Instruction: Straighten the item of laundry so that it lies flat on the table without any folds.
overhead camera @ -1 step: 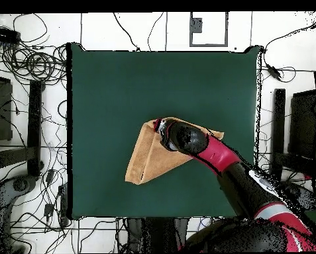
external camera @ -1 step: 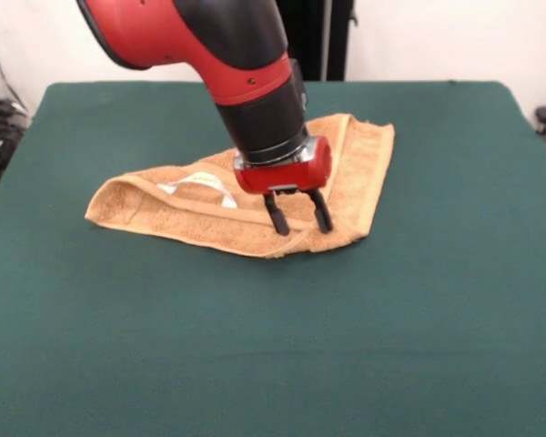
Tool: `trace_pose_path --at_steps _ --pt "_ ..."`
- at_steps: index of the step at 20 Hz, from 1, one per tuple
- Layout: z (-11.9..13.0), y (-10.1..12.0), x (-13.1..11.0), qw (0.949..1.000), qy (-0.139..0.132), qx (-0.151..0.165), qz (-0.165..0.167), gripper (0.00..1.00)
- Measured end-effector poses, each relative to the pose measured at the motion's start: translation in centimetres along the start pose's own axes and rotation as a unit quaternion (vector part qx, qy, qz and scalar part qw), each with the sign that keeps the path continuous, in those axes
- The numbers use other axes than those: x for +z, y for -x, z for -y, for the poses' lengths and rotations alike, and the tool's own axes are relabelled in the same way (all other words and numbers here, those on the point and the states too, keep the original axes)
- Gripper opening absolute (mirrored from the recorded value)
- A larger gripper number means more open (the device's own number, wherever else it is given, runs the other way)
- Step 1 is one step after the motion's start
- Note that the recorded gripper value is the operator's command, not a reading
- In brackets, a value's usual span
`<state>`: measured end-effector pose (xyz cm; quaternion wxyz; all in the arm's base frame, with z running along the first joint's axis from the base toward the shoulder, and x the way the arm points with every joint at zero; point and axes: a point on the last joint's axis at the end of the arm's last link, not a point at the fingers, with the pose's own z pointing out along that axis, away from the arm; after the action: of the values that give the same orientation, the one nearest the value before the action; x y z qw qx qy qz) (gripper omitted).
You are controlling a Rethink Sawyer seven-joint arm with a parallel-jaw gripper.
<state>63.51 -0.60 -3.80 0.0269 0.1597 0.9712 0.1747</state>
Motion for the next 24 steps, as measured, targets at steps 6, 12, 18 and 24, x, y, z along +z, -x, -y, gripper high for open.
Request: trace_pose_path --at_steps 6,12,18,24 --pt "-0.3 -0.2 -0.2 0.9995 0.006 -0.002 -0.032 1.00" --pt "-1.3 -1.5 -0.9 0.9933 0.020 -0.006 -0.113 1.00" --pt "-1.8 -2.5 -2.1 0.9839 0.029 -0.010 -0.176 1.00" --pt "-2.1 -2.7 -3.2 0.9756 0.035 -0.012 -0.216 1.00"
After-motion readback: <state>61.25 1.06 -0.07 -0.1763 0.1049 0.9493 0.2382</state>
